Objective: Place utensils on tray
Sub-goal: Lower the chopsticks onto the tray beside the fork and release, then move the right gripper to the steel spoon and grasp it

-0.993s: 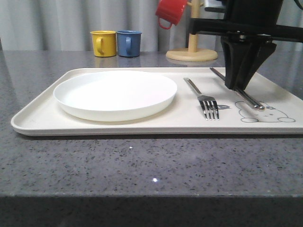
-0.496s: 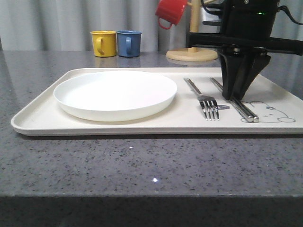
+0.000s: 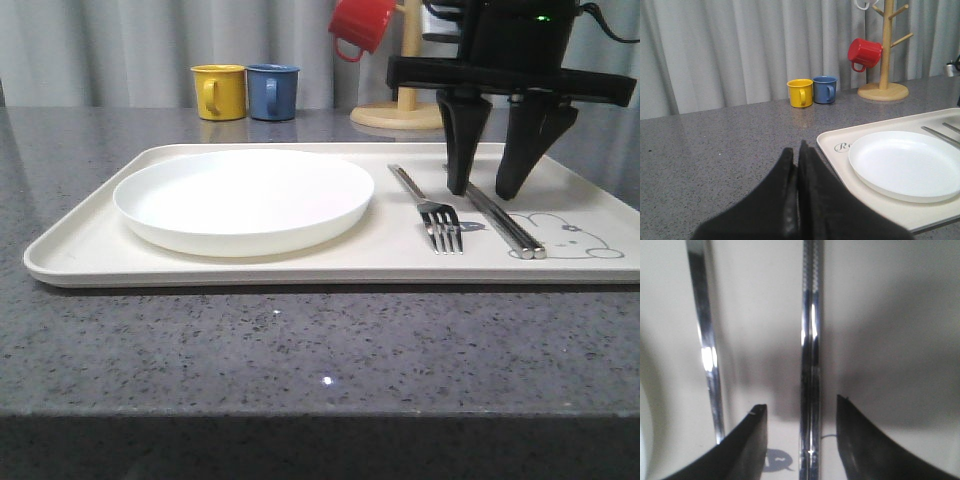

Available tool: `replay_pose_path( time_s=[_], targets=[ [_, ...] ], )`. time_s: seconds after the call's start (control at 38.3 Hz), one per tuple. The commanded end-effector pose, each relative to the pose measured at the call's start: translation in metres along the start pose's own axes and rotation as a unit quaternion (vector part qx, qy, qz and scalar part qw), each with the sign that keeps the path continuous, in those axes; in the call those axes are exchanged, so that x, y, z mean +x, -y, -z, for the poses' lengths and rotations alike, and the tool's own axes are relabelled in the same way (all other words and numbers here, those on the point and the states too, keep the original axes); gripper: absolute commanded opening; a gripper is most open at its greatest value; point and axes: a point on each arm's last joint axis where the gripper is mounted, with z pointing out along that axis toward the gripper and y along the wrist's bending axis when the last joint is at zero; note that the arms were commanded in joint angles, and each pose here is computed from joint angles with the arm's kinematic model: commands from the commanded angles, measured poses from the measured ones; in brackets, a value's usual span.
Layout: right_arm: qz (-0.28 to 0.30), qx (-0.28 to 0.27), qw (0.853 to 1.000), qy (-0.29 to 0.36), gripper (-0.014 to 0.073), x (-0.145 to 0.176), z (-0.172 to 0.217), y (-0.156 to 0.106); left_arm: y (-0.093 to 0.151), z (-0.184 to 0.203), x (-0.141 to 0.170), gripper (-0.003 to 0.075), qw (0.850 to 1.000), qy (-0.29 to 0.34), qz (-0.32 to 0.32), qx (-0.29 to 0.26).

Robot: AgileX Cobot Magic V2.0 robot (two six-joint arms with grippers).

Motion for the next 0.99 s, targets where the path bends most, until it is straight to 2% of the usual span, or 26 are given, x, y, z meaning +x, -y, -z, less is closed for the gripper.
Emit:
replay_pose_path(
  time_s=[0.0,0.21,0.37,0.47,0.68,0.86,0.97],
  targets=[
    [0.009,0.009,0.999,0.029,0.0426,0.001,0.045,0.001,-0.001,0.002,-0.015,-0.0018,0.999,0.049,0.010,-0.005],
    [0.065,0.025,0.993,0.091,0.0424,-0.006,0.081,0.005,-0.001,0.002,-0.015,-0.0018,0.999,0.049,0.010,-0.005],
    [0.096,0.063,0.986,0.119,0.0424,-0.007,0.099,0.028,-0.001,0.002,-0.015,-0.0018,0.999,0.049,0.010,-0.005],
    [0.087,0.091,0.982,0.144,0.0424,-0.006,0.118,0.051,-0.001,0.002,-0.015,-0.0018,0.999,0.049,0.010,-0.005],
    [0.023,0.123,0.977,0.173,0.0424,-0.005,0.146,0.107,-0.001,0.002,-0.015,-0.0018,0.999,0.049,0.010,-0.005],
    [-0.001,0.147,0.977,0.157,0.0424,-0.005,0.145,0.149,-0.001,0.002,-0.015,-0.0018,0.999,0.049,0.010,-0.005],
    [-0.011,0.158,0.979,0.126,0.0424,-0.001,0.133,0.170,-0.001,0.002,-0.015,-0.0018,0.999,0.049,0.010,-0.005]
  ],
)
